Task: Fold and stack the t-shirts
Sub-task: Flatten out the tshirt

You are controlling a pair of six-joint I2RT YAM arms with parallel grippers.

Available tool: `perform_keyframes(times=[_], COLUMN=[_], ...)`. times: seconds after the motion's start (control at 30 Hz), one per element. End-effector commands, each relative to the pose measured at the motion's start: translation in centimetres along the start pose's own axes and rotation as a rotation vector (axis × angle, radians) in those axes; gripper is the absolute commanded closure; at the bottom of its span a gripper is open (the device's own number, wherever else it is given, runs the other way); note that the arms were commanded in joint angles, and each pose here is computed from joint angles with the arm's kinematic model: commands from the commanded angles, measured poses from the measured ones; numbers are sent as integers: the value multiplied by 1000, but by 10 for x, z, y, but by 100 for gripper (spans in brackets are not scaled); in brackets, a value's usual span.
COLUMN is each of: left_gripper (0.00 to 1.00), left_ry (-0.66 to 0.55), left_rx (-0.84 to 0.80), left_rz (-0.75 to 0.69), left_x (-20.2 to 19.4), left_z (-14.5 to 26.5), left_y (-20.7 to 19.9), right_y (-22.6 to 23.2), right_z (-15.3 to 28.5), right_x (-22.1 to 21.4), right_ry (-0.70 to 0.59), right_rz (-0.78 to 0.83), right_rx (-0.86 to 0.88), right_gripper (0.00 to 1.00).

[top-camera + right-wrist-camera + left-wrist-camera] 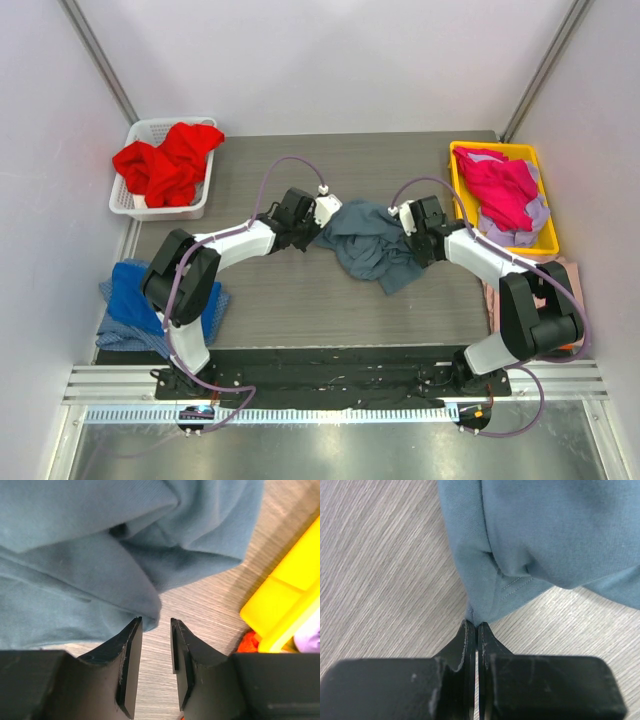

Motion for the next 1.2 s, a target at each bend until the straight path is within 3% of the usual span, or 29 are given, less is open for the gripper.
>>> perform_keyframes(times=[0.0,0.33,0.67,1.17], left_gripper=[100,100,100,100], left_ry=[-56,-49,-40,-17], left_rx=[58,55,51,77], left_rz=[-17,-11,-18,-27], left_x=[13,14,14,8], left_z=[14,11,10,8], left_y=[12,12,13,14], right_y=[2,32,62,89], right_z=[12,34,24,20], right_x=[3,6,6,0], right_ry=[-17,-25,9,42], right_rz=[-24,37,94,161], right_rx=[60,251,301,344], right_gripper=[64,56,53,32])
Point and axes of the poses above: each gripper's point midway between its finger pads, its own z axis back along the fingers, its own y axis along the line the jaws close on, x = y × z, the point moved 10 cm from there along z, back along the fingers, and after that the axes turned 8 degrees about -z, right-handed, at the moved point
